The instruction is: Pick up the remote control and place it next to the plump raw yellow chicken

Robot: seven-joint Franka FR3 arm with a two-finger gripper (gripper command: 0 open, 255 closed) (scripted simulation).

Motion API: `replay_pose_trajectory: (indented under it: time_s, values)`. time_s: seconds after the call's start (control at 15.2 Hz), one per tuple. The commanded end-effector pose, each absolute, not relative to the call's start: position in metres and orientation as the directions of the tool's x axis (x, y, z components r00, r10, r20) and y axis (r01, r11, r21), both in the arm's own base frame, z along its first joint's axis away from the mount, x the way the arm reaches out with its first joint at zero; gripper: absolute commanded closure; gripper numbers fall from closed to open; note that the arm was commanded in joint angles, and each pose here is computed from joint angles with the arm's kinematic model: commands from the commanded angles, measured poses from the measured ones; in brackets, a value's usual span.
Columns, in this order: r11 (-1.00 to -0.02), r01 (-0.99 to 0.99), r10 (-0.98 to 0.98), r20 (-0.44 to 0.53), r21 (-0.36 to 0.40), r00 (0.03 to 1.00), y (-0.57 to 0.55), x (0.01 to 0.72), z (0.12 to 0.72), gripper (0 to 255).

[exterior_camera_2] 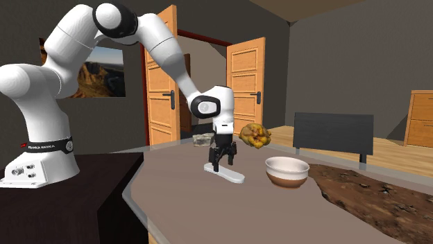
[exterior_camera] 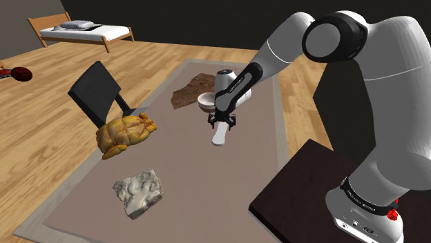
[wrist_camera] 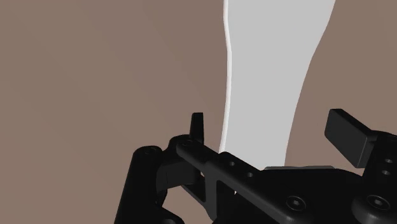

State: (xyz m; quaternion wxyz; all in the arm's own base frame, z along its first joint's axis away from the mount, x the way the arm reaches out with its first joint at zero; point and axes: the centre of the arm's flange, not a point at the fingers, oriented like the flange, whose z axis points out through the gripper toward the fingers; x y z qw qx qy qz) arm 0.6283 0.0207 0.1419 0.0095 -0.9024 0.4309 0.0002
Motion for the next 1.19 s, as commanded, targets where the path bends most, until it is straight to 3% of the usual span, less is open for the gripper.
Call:
replay_pose_trajectory:
  time_s: [0.0,0.59,0.66,1.12]
  values:
    - [-0.628,-0.778,-0.778,-0.008,-0.017,0.628,0.0205,0.6284,0.1309,0]
    - [-0.628,-0.778,-0.778,-0.008,-0.017,0.628,0.0206,0.6284,0.1279,0]
    - [-0.628,-0.778,-0.778,-0.008,-0.017,0.628,0.0206,0.6284,0.1279,255]
    - [-0.628,-0.778,-0.778,-0.008,-0.017,0.628,0.0207,0.6285,0.1279,255]
